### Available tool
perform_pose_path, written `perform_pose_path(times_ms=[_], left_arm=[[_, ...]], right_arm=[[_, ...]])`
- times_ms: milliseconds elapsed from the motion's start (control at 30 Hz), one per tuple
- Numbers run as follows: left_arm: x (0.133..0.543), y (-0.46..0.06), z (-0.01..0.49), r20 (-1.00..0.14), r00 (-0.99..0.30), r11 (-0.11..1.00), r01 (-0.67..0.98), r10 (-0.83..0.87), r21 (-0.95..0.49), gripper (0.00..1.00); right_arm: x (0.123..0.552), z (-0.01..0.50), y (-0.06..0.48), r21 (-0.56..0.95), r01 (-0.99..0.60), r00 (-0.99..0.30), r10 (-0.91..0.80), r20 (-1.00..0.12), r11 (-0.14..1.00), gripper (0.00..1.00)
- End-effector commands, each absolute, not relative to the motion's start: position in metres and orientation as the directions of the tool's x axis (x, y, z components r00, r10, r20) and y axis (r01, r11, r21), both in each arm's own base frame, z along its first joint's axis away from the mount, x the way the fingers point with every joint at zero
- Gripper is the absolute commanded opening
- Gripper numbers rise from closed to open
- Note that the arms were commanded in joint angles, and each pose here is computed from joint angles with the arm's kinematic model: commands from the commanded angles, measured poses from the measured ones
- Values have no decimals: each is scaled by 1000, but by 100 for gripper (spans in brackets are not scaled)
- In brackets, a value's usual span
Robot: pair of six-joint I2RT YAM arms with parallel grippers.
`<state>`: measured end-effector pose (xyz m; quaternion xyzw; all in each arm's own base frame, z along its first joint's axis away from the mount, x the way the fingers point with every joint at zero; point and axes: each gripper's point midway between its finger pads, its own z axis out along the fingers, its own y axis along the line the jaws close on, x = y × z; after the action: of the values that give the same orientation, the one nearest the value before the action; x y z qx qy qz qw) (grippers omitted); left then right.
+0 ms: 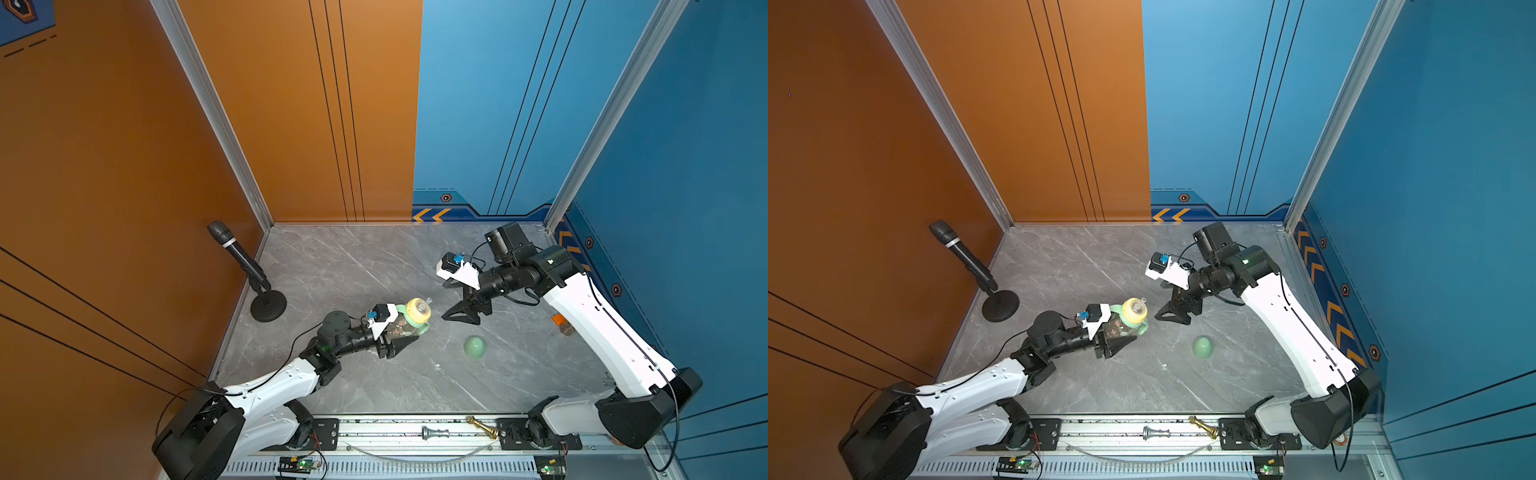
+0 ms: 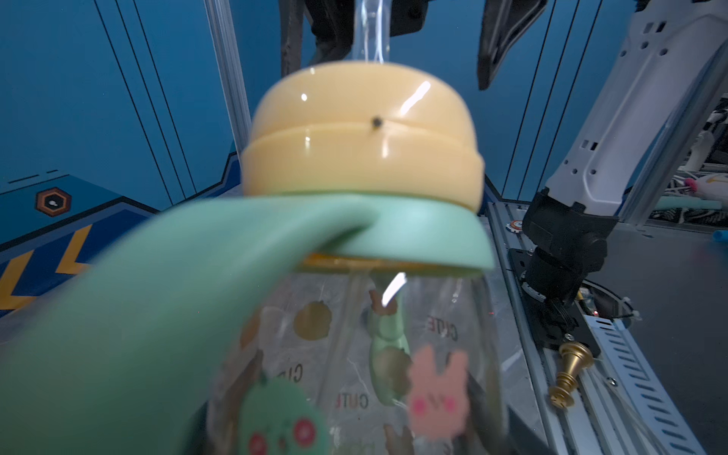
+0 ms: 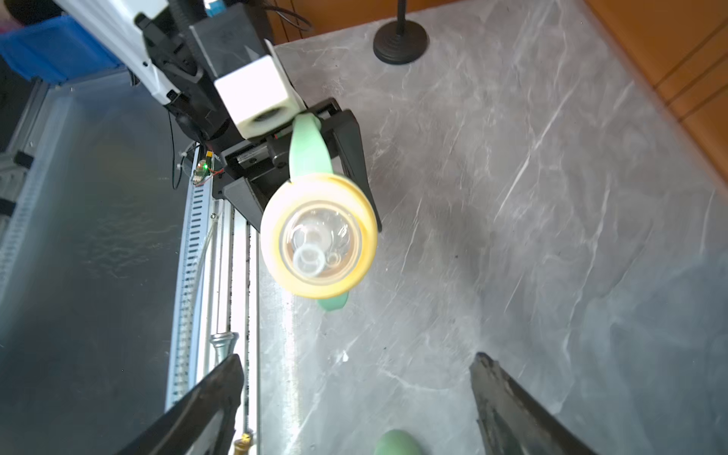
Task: Assemble the baby bottles
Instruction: Screw the nipple onto the baby bottle.
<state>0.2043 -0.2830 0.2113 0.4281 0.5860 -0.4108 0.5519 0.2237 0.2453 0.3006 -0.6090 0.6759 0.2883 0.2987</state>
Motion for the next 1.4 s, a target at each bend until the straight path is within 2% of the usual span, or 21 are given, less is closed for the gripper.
perform_pose_path(times_ms=[0, 200, 367, 567, 700, 833, 933, 1033, 1067, 1100, 1133, 1167, 1200, 1233, 1267, 1300, 1367], left_arm=[[194, -291, 222, -998, -40, 208, 978, 55, -28, 3], [192, -295, 223, -998, -31, 187, 982, 60, -19, 3], [189, -298, 224, -998, -26, 166, 986, 61, -15, 3], [188, -297, 227, -998, -14, 167, 986, 57, -5, 3], [189, -297, 227, -998, -12, 171, 985, 57, -2, 3], [191, -295, 228, -998, 0, 189, 982, 55, 10, 2], [198, -293, 230, -998, 26, 235, 971, 56, 38, 2], [216, -286, 230, -987, 129, 403, 902, 90, 155, 2], [222, -284, 230, -979, 167, 455, 867, 115, 201, 2], [226, -283, 230, -969, 201, 493, 835, 142, 245, 2], [233, -280, 230, -956, 237, 548, 783, 176, 295, 2], [237, -279, 229, -938, 276, 579, 738, 209, 346, 1], [239, -277, 230, -926, 302, 602, 704, 226, 376, 1], [243, -274, 231, -916, 317, 626, 670, 246, 399, 1], [246, -272, 231, -902, 333, 642, 635, 274, 430, 1], [248, -271, 230, -889, 345, 651, 606, 303, 457, 1], [248, -272, 229, -852, 384, 653, 551, 354, 520, 1]], right_arm=[[216, 305, 254, -135, -984, 176, -665, -726, -113, 92], [195, 298, 276, -79, -971, 210, -656, -725, -224, 92], [191, 285, 286, -30, -968, 199, -685, -700, -250, 91], [195, 273, 290, -5, -974, 173, -724, -668, -229, 84], [195, 272, 295, 3, -974, 167, -721, -672, -228, 72], [199, 267, 295, 17, -981, 137, -748, -650, -194, 51], [204, 268, 298, 49, -990, 69, -753, -655, -134, 44], [208, 270, 314, 104, -994, -43, -750, -660, -35, 35], [217, 270, 320, 128, -991, -119, -743, -659, 45, 31], [227, 269, 325, 155, -979, -204, -728, -654, 134, 32], [244, 267, 327, 178, -945, -324, -702, -634, 276, 31], [263, 266, 327, 210, -881, -457, -650, -606, 424, 27], [273, 264, 327, 264, -821, -555, -601, -575, 506, 25], [286, 263, 325, 310, -729, -666, -530, -524, 610, 28], [299, 258, 318, 358, -597, -786, -431, -444, 718, 20], [310, 254, 312, 423, -476, -869, -336, -364, 771, 14], [316, 247, 314, 509, -283, -956, -199, -215, 813, 9]])
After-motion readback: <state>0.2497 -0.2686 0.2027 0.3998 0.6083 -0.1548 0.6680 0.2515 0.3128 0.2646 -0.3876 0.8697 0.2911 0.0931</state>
